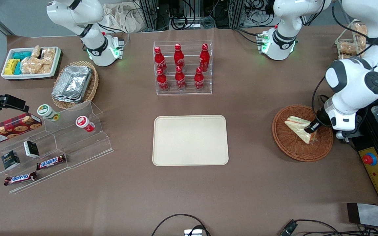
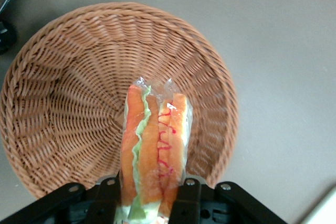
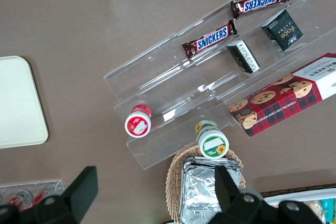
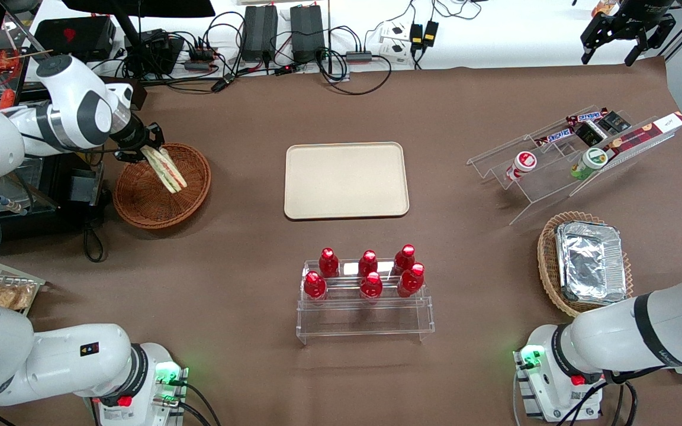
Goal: Place sandwich from basket to tray
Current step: 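Close the left gripper on the sandwich, then lift the sandwich and carry it with the left gripper over the tray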
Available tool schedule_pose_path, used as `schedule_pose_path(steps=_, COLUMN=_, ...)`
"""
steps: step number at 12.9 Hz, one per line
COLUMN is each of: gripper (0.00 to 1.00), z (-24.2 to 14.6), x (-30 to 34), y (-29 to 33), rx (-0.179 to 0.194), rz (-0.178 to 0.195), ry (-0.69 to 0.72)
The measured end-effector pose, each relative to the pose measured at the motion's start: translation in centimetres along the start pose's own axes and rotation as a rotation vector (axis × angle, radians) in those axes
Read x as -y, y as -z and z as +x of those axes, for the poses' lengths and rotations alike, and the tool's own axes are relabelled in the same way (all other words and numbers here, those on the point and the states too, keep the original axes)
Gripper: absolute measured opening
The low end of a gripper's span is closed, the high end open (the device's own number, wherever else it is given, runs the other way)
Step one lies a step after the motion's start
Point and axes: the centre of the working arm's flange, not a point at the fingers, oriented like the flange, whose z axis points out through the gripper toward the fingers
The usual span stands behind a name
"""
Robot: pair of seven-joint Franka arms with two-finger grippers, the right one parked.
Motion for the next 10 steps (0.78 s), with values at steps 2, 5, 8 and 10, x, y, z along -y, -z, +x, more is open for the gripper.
schedule_pose_path(steps=2, gripper=0.32, z=-1.5, x=-1.9, y=1.5, rx=-0.009, rz=0.015, ry=-0.089)
schedule_pose_path(steps=5, gripper=0.33, z=-4.6, x=-5.2, y=2.1, rx=-0.014, rz=0.031, ry=-0.195)
schedule_pose_path(steps=8, gripper=0.33, z=-7.5, x=-8.6, y=2.7, rx=-0.014, rz=0.024, ry=-0.283)
schedule_pose_path(steps=10, gripper=0.33, z=-9.5, x=-10.7, y=3.1, rx=-0.024, rz=0.022, ry=-0.349)
